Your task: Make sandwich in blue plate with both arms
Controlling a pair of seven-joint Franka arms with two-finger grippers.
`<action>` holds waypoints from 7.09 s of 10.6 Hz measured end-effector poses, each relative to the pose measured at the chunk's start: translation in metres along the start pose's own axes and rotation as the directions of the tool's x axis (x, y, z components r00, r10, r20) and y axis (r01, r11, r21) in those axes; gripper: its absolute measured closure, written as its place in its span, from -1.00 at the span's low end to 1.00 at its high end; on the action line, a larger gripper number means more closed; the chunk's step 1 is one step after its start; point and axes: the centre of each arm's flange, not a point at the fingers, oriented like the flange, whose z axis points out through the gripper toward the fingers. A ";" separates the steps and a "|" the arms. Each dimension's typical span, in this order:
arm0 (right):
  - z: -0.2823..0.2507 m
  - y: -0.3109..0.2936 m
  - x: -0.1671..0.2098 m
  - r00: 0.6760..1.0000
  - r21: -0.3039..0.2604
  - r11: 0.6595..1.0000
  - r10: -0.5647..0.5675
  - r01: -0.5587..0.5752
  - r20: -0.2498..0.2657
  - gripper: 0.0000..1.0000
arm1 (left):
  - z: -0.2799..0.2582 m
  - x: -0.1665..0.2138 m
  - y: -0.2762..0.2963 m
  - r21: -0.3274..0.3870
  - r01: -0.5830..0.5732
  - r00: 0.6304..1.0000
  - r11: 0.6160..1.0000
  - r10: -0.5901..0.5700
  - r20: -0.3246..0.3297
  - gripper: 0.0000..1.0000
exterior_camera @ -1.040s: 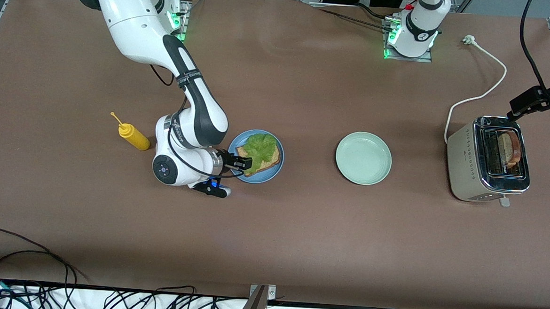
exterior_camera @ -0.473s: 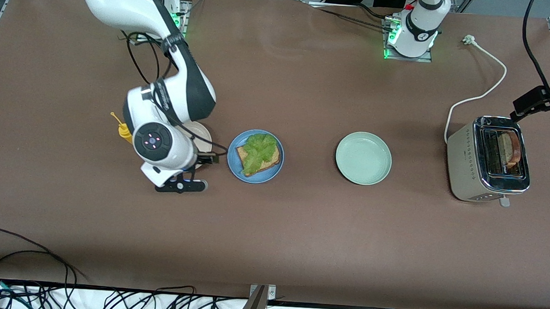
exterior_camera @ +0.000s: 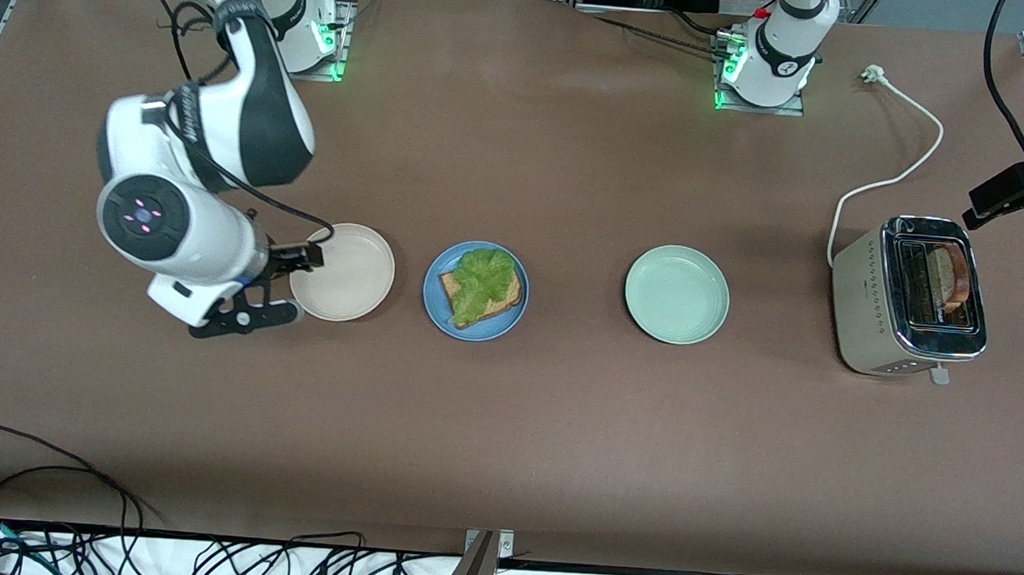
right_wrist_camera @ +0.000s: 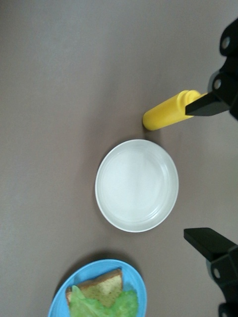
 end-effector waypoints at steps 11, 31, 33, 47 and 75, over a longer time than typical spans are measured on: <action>0.078 0.273 -0.109 0.768 0.200 0.743 -0.599 0.639 -0.226 -1.00 | 0.002 0.001 0.007 -0.038 -0.006 1.000 0.999 0.006 0.007 -1.00; 0.342 0.256 -0.123 -0.027 -0.111 0.130 -0.519 0.985 -0.854 -1.00 | 0.001 -0.001 0.022 -0.041 -0.032 0.999 0.999 0.032 0.005 -1.00; 0.339 0.253 -0.120 -0.042 -0.132 0.153 -0.487 0.979 -0.872 -1.00 | 0.001 -0.001 0.022 -0.041 -0.032 0.999 0.999 0.032 0.005 -1.00; 0.284 0.245 -0.107 0.182 0.074 0.216 -0.541 0.974 -0.821 0.65 | 0.001 -0.001 0.016 -0.041 -0.021 1.000 0.999 0.021 0.006 -1.00; 0.175 -0.327 -0.049 0.363 -0.447 -0.133 -0.406 0.884 0.839 0.64 | 0.001 0.000 0.016 -0.041 -0.022 1.000 0.999 0.022 0.006 -1.00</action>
